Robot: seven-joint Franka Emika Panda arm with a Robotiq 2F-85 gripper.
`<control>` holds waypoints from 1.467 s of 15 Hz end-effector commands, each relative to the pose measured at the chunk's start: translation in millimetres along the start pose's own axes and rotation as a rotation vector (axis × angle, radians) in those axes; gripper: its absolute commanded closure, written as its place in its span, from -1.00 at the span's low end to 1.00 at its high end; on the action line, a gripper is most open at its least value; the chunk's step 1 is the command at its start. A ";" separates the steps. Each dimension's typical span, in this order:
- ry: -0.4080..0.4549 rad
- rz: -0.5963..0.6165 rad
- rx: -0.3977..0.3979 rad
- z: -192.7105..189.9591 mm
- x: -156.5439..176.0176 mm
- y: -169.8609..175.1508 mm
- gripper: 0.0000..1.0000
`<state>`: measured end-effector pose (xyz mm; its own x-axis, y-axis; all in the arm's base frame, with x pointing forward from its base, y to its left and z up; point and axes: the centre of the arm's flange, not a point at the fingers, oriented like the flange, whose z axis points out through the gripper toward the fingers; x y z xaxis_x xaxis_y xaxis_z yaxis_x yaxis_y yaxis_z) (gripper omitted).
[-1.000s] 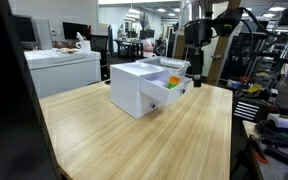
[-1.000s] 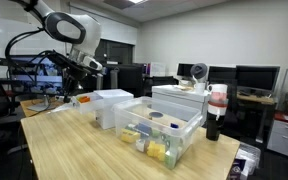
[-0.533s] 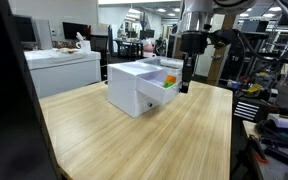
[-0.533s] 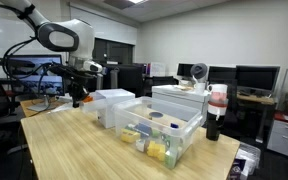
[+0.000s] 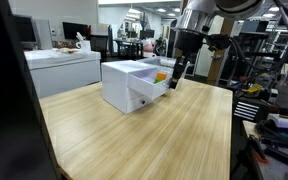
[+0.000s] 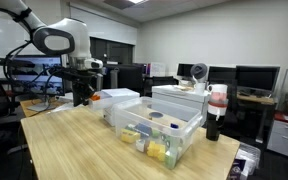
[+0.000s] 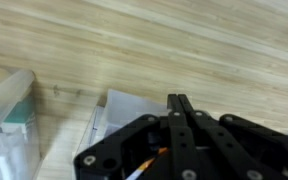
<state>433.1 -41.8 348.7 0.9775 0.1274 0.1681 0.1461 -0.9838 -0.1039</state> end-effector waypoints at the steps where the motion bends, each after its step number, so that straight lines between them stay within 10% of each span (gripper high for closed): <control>1: 0.149 -0.050 -0.057 -2.4 -4.6 0.6 0.89; 11: 0.075 -0.158 0.055 -11.8 -24.6 -15.8 0.89; 22: 0.383 -0.195 -0.163 -11.0 -13.7 -3.8 0.89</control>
<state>417.5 -38.3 364.3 0.8423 0.2649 0.4694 0.2664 -0.9617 0.0646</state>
